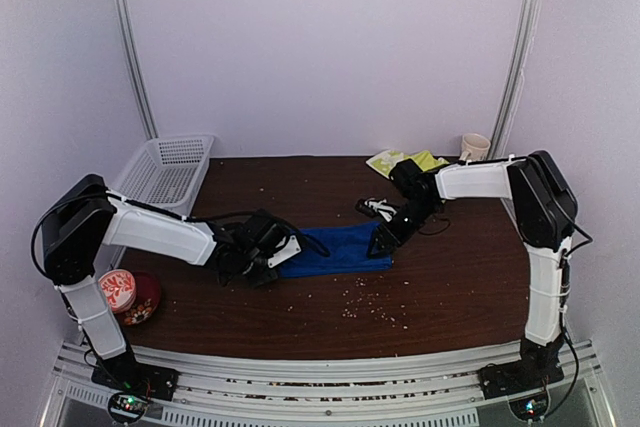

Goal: Roll the towels
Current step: Smooth out the towel at the center of the board.

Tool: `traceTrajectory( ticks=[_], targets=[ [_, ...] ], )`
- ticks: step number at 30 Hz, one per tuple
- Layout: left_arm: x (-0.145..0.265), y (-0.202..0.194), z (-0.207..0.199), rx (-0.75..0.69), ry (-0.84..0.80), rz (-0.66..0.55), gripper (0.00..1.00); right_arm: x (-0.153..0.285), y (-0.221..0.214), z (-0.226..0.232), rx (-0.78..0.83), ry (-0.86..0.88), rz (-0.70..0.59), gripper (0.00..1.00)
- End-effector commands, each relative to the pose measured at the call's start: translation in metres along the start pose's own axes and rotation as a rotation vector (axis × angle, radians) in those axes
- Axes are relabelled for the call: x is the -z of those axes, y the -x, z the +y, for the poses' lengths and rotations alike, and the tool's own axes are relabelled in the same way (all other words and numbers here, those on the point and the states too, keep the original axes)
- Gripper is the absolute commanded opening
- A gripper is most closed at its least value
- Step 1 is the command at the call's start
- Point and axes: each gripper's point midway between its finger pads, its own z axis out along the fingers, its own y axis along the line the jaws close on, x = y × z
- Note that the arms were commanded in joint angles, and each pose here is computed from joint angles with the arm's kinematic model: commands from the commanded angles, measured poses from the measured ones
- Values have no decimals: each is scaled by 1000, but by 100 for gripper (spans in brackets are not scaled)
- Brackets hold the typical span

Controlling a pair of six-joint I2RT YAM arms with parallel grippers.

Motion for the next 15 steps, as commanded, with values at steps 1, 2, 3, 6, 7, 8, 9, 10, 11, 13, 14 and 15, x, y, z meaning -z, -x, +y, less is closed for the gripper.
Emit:
traceTrajectory(
  ticks=[1,2,3,6,7,8,9,10,11,13,14,15],
  targets=[
    [-2,5,9,-5,36,4,33,-2,-2,-4,-1,8,22,55],
    [-2,5,10,-5,38,4,29,-2,-3,-4,-3,10,26,54],
    [-3,5,10,-7,38,5,25,-2,-4,-5,-6,9,31,54],
    [-4,4,12,-9,44,14,14,-1,-5,-6,-8,7,33,54],
    [-4,4,12,-10,45,16,12,0,-5,-7,-10,5,34,54],
    [-3,4,12,-10,45,15,8,0,-6,-8,-11,4,38,54],
    [-3,4,13,-8,45,16,4,1,-6,-8,-13,4,38,54],
    [-3,5,13,-7,45,15,0,1,-6,-10,-16,3,39,54],
    [-3,5,13,-6,45,16,0,2,-6,-11,-18,0,39,54],
    [-2,8,13,-6,40,12,0,1,-9,-14,-29,-7,48,54],
    [-2,8,14,-6,41,12,0,1,-10,-16,-35,-7,53,53],
    [-1,8,15,-7,43,13,0,1,-12,-17,-39,-6,62,53]
  ],
)
